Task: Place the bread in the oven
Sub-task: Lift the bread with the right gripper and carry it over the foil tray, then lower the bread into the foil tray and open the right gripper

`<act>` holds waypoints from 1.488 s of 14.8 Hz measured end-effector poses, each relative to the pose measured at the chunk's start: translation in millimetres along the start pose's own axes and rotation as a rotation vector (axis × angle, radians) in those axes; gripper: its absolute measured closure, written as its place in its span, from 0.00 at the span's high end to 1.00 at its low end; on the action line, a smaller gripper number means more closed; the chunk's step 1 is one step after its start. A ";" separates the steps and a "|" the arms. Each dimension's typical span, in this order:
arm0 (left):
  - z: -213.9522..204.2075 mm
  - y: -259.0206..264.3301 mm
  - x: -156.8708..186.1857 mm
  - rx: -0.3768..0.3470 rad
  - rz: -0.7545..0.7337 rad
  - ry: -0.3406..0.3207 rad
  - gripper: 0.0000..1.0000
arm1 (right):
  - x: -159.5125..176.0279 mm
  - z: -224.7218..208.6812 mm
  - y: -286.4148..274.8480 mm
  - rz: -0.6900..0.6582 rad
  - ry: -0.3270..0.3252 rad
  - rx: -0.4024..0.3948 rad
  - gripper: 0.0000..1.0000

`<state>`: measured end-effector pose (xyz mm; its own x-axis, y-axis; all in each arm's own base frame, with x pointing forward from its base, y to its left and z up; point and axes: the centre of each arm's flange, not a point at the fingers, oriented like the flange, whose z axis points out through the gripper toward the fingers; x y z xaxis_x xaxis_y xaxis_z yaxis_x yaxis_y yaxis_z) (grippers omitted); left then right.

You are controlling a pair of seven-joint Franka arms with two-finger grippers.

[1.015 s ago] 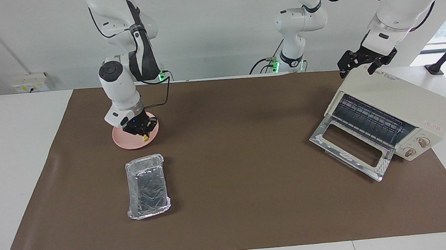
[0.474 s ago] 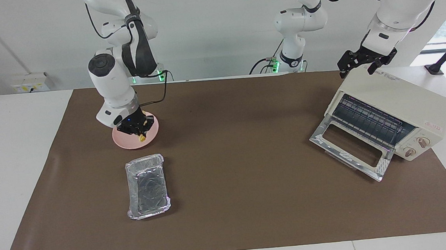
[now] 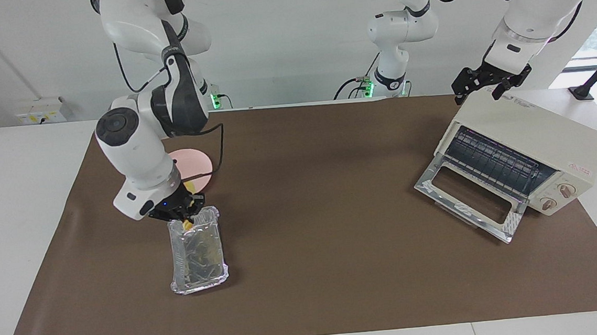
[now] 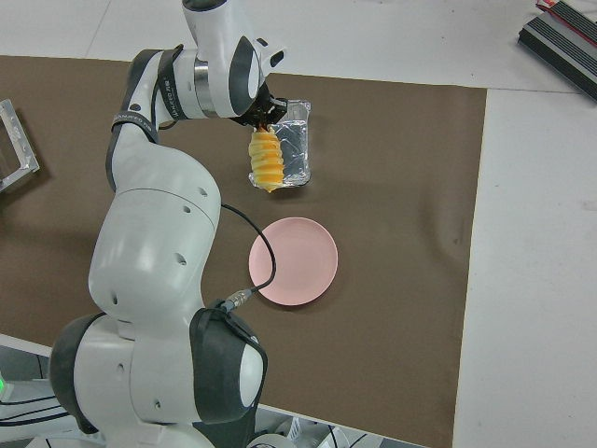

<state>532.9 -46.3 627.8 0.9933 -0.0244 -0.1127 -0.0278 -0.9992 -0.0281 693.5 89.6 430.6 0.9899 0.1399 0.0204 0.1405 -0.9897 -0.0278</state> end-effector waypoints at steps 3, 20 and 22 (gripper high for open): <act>0.0 0.0 0.0 0.000 0.000 0.000 1.00 | 29.8 22.8 7.9 0.016 0.011 -0.002 0.10; 0.0 0.0 0.0 0.000 0.000 0.000 1.00 | 69.1 89.7 11.6 0.173 0.047 -0.008 0.10; 0.0 0.0 0.0 0.000 0.000 0.000 1.00 | 68.2 96.7 10.6 0.179 0.049 -0.008 0.15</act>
<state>532.9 -46.3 627.8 0.9933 -0.0245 -0.1127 -0.0278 -0.9992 -0.0281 764.1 91.6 335.1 0.9971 -0.0398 0.0643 -0.0381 -0.9989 -0.0277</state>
